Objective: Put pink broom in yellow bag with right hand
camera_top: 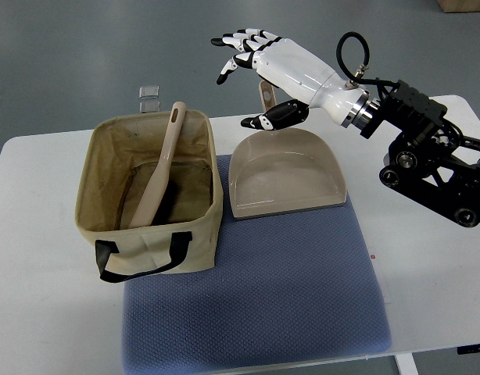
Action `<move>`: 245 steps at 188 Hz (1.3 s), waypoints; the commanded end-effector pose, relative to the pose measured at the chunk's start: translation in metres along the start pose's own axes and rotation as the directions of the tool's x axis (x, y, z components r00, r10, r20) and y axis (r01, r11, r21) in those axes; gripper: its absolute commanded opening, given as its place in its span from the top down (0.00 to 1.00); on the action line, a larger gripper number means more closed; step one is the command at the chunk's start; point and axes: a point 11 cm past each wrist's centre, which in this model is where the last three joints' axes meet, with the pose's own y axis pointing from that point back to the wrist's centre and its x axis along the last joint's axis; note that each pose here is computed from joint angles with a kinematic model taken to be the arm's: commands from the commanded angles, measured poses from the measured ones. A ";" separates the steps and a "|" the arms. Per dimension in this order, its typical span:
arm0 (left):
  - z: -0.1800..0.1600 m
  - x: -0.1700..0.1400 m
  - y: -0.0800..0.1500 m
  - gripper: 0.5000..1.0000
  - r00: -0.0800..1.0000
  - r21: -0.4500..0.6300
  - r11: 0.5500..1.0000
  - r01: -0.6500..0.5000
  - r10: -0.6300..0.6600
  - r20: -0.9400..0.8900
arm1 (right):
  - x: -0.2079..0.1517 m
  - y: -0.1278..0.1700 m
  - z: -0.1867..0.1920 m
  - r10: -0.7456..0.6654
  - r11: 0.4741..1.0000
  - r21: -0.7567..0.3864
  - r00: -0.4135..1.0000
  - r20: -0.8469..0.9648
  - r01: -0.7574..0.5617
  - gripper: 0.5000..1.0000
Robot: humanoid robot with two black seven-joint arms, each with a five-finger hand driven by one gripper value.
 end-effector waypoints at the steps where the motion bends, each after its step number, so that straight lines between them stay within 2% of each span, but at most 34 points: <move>1: 0.000 0.000 0.000 0.00 1.000 0.000 1.000 0.000 0.000 0.000 | 0.000 0.014 0.014 0.019 0.998 -0.067 0.997 0.081 -0.013 0.16; 37: 0.000 0.000 0.000 0.00 1.000 0.000 1.000 0.000 0.000 0.000 | 0.001 0.044 0.043 0.141 0.969 -0.237 0.939 0.315 -0.066 0.16; 61: 0.000 0.000 0.000 0.00 1.000 0.000 1.000 0.000 0.000 0.000 | 0.000 0.071 0.067 0.298 0.914 -0.390 0.837 0.460 -0.111 0.16; 94: 0.000 0.000 0.000 0.00 1.000 0.000 1.000 0.000 0.000 0.000 | -0.007 0.098 0.090 0.428 0.842 -0.534 0.695 0.578 -0.074 0.16; 134: 0.000 0.000 0.000 0.00 1.000 -0.001 1.000 0.000 0.000 0.000 | -0.014 0.124 0.105 0.562 0.795 -0.606 0.411 0.718 -0.028 0.16; 176: 0.000 0.000 0.000 0.00 1.000 0.000 1.000 -0.001 0.001 0.000 | -0.031 0.138 0.106 0.646 0.758 -0.649 0.204 0.735 -0.065 0.15; 212: 0.000 0.000 0.000 0.00 1.000 0.000 1.000 0.000 0.000 0.000 | -0.060 0.146 0.097 0.682 0.730 -0.681 0.094 0.725 -0.053 0.14; 245: 0.000 0.000 0.000 0.00 1.000 0.000 1.000 -0.001 0.001 0.000 | -0.070 0.151 0.094 0.710 0.704 -0.708 0.027 0.704 -0.062 0.14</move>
